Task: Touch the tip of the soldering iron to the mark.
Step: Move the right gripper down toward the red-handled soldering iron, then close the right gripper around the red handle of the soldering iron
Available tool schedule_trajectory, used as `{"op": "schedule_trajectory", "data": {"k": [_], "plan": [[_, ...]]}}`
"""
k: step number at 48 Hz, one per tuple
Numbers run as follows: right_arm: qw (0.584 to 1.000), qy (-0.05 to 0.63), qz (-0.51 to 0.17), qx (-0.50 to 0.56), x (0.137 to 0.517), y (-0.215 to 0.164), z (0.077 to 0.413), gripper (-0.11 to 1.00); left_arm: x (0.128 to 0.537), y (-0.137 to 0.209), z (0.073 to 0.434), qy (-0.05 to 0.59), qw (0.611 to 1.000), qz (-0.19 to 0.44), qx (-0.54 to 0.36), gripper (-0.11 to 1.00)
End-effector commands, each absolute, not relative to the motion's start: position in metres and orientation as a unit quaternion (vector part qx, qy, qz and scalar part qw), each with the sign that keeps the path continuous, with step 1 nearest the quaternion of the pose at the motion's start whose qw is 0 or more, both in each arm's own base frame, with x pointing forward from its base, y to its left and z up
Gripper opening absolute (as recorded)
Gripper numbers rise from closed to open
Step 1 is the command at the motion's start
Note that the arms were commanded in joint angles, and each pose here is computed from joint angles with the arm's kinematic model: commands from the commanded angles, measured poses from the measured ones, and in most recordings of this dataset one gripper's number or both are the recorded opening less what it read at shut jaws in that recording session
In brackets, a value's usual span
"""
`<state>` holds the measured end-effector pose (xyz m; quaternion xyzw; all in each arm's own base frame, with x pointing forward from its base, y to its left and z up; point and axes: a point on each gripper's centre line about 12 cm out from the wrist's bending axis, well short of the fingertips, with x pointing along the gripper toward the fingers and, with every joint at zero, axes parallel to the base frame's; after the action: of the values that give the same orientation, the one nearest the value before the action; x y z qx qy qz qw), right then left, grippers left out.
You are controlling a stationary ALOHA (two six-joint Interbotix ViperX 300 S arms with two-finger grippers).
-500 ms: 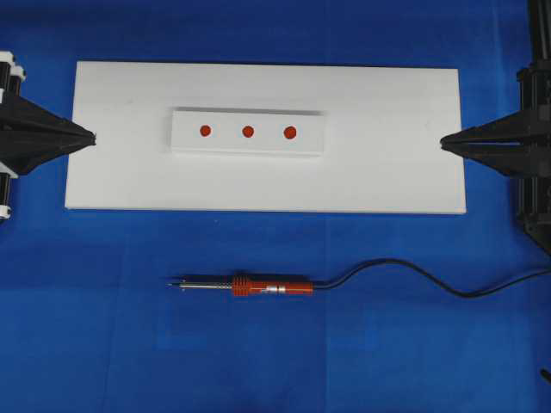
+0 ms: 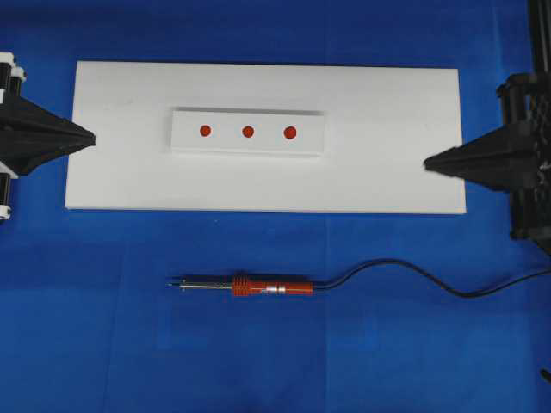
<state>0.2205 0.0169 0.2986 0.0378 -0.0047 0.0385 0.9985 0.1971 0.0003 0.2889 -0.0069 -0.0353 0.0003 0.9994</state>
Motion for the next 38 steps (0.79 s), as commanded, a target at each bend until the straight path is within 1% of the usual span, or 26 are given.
{"op": "schedule_trajectory", "data": {"k": [1,6,8,10,14,20,24,26,30,38], "plan": [[0.998,-0.007,0.049,0.042,0.232,0.023,0.309,-0.06,0.198,0.001,0.292,-0.041,0.999,0.003,-0.005,0.02],[0.997,0.008,0.062,0.051,0.245,0.031,0.308,-0.01,0.198,0.002,0.292,-0.040,0.999,0.004,-0.005,0.02],[0.996,0.017,0.065,0.056,0.251,0.034,0.306,0.04,0.198,0.002,0.291,-0.039,0.999,0.004,-0.006,0.02],[0.995,0.028,0.067,0.063,0.258,0.036,0.303,0.12,0.198,0.002,0.291,-0.039,0.999,0.004,-0.005,0.02],[0.994,0.046,0.067,0.076,0.269,0.039,0.297,0.32,0.198,0.002,0.290,-0.038,0.999,0.004,-0.005,0.02],[0.991,0.073,0.068,0.090,0.288,0.043,0.287,0.70,0.197,0.002,0.291,-0.040,0.999,0.004,-0.005,0.02],[0.988,0.094,0.069,0.102,0.301,0.048,0.278,0.90,0.198,0.002,0.290,-0.038,0.999,0.004,-0.005,0.02],[0.986,0.106,0.066,0.113,0.309,0.051,0.272,0.90,0.197,0.002,0.290,-0.039,0.999,0.004,-0.005,0.02],[0.983,0.123,0.065,0.121,0.324,0.055,0.264,0.86,0.197,0.002,0.288,-0.038,0.999,0.004,-0.006,0.02],[0.976,0.158,0.063,0.134,0.352,0.067,0.242,0.86,0.197,0.002,0.287,-0.036,0.999,0.004,-0.005,0.02]]}}
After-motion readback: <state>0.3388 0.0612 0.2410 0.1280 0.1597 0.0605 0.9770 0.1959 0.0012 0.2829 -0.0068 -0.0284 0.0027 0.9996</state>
